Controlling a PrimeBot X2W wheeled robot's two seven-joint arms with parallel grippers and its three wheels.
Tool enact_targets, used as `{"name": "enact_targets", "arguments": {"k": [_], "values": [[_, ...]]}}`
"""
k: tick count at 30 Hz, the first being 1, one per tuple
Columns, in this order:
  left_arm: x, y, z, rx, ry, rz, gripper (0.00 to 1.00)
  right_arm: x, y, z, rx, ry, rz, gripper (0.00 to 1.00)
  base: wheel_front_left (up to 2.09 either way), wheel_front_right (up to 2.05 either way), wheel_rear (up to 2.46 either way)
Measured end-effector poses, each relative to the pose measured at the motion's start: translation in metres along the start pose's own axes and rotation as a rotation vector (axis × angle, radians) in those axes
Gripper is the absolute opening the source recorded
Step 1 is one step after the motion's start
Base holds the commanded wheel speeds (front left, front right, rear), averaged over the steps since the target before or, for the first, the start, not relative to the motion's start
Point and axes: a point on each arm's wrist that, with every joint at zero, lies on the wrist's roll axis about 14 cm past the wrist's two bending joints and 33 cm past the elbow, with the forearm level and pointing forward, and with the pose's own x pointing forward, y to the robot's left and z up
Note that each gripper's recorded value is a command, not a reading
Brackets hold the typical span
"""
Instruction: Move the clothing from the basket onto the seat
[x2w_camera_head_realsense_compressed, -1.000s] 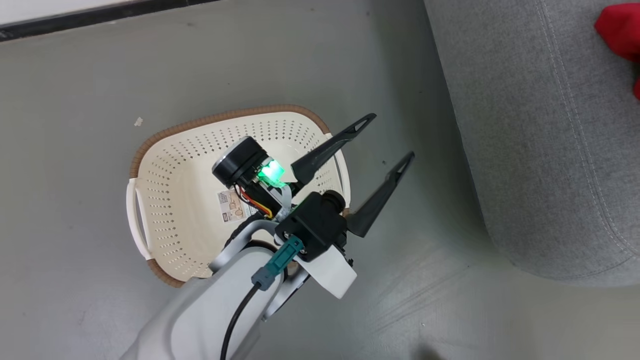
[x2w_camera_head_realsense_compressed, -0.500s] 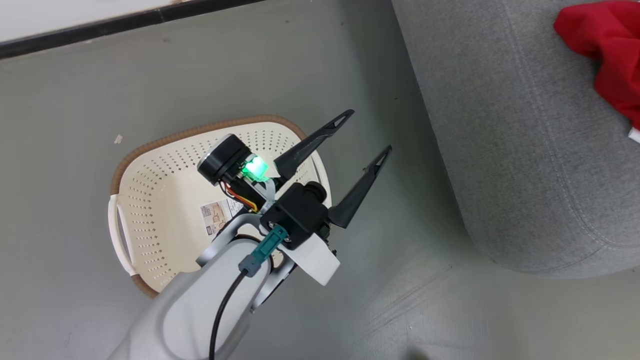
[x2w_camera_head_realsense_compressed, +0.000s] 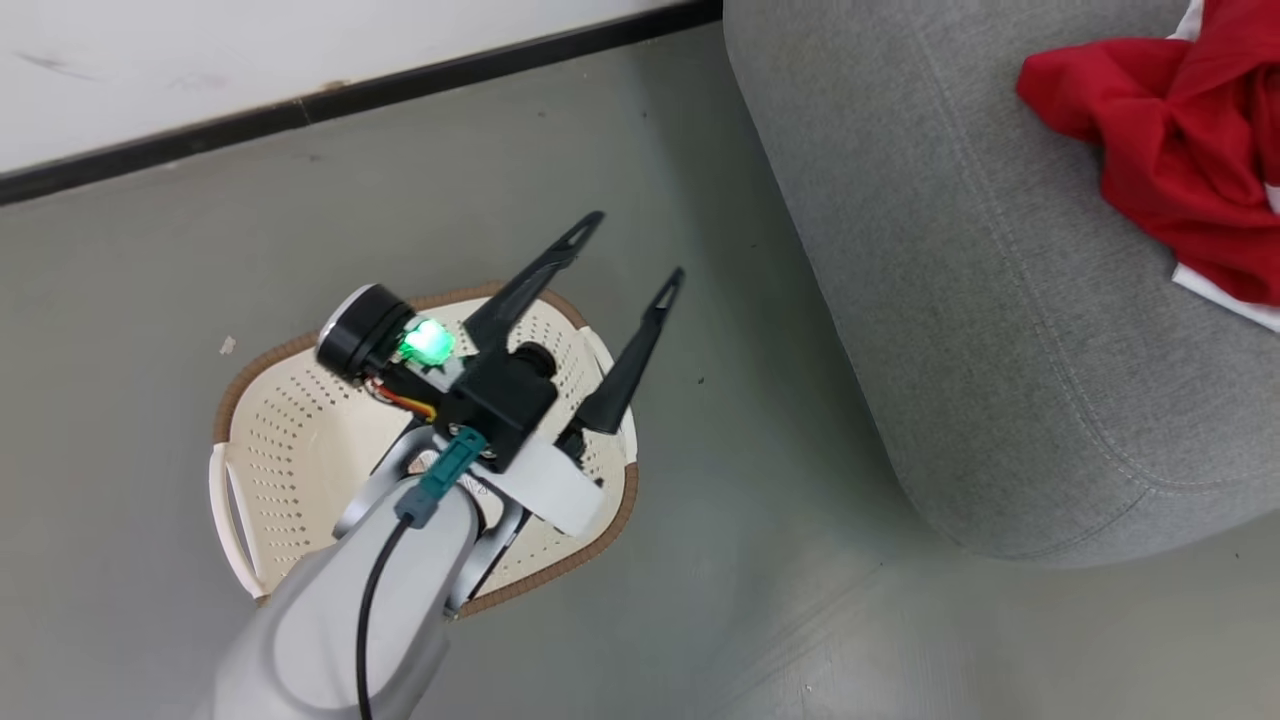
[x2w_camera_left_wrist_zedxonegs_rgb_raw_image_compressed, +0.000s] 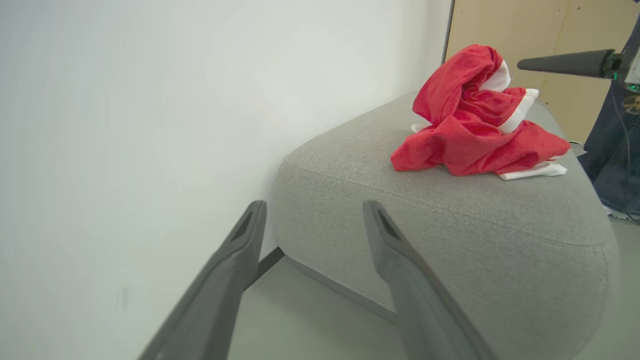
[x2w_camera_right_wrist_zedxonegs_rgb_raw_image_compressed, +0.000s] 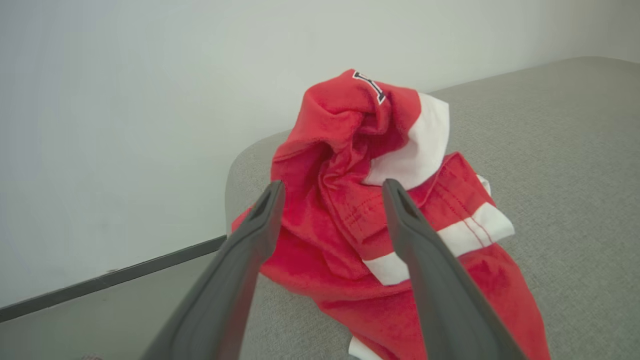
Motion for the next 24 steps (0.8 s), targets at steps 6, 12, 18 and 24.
{"name": "enact_targets", "arguments": {"k": [6, 12, 18, 24], "values": [[-0.011, 0.018, 0.003, 0.0, 0.008, 0.1, 1.0, -0.007, 0.021, 0.016, -0.012, -0.047, 0.065, 1.0, 0.0, 0.0, 0.0], [-0.034, 0.048, 0.004, 0.021, 0.032, 0.24, 1.0, -0.011, 0.047, 0.031, -0.005, -0.1, 0.129, 1.0, 0.0, 0.0, 0.0], [-0.069, 0.081, 0.009, 0.034, 0.052, 0.415, 1.0, -0.017, 0.085, 0.043, -0.015, -0.146, 0.225, 1.0, 0.0, 0.0, 0.0], [-0.105, 0.103, 0.013, 0.059, 0.077, 0.553, 1.0, -0.025, 0.113, 0.04, -0.004, -0.151, 0.289, 1.0, 0.0, 0.0, 0.0]]}}
